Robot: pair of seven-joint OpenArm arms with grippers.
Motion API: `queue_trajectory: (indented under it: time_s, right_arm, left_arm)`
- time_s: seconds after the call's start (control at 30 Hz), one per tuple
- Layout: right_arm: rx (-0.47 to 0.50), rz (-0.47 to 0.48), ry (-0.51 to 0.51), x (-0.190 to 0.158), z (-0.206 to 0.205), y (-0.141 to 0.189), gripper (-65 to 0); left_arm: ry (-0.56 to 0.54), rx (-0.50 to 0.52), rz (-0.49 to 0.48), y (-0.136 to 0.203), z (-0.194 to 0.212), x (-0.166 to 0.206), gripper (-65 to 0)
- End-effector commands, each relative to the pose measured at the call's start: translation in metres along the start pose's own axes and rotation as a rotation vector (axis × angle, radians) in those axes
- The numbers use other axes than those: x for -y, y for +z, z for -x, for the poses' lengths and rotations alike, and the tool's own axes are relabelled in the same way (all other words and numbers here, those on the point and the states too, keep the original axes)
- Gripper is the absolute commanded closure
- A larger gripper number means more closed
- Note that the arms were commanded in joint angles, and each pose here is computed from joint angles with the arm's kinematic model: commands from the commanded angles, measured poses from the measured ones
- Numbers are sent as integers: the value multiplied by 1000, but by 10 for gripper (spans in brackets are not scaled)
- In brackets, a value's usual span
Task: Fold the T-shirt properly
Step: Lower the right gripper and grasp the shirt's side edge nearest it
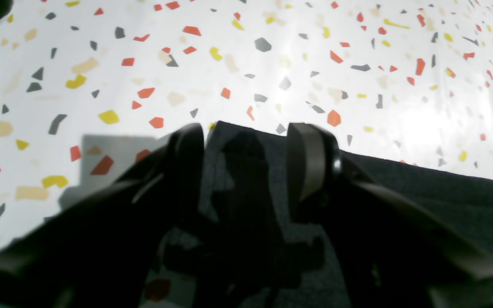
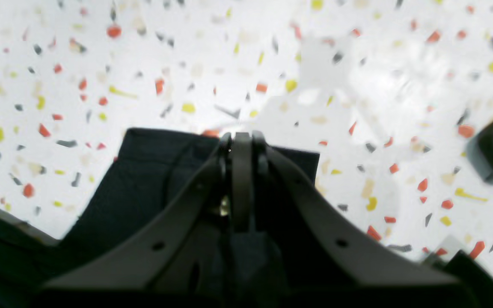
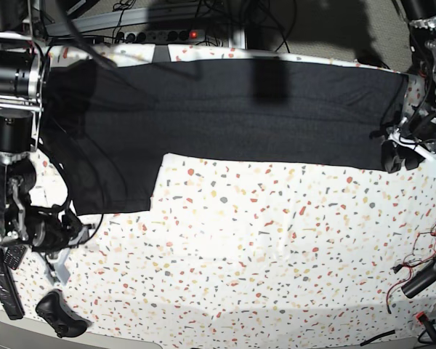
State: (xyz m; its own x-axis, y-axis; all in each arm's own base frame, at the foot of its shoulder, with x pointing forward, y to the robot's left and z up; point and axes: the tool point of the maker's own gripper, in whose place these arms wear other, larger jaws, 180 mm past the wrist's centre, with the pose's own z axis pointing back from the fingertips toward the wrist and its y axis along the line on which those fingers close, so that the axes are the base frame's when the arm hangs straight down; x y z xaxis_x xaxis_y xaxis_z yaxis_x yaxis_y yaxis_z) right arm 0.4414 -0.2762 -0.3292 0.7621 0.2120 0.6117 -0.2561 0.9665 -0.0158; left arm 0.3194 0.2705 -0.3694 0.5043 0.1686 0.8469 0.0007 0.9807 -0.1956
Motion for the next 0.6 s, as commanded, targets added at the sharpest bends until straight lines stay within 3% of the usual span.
queue_trajectory:
  time_s: [0.0,0.07,0.1,0.3,0.57]
  right_arm:
    - [55,16,-1,11,-17,8,-138]
    - [67,9,-35,14,-12,0,-245]
    - [64,7,-54,16,-7,-4,-263]
    - [-46,80,-230,42,25,-24,-263]
    - [-105,64,-257,34,25,-41,-263]
  left_arm:
    - [-17,60,5,2,-20,-1,-296]
    - [-17,60,5,2,-20,-1,-296]
    - [-17,59,5,2,-20,-1,-296]
    - [-16,60,5,2,-20,-1,-296]
    - [-17,61,5,2,-21,-1,-296]
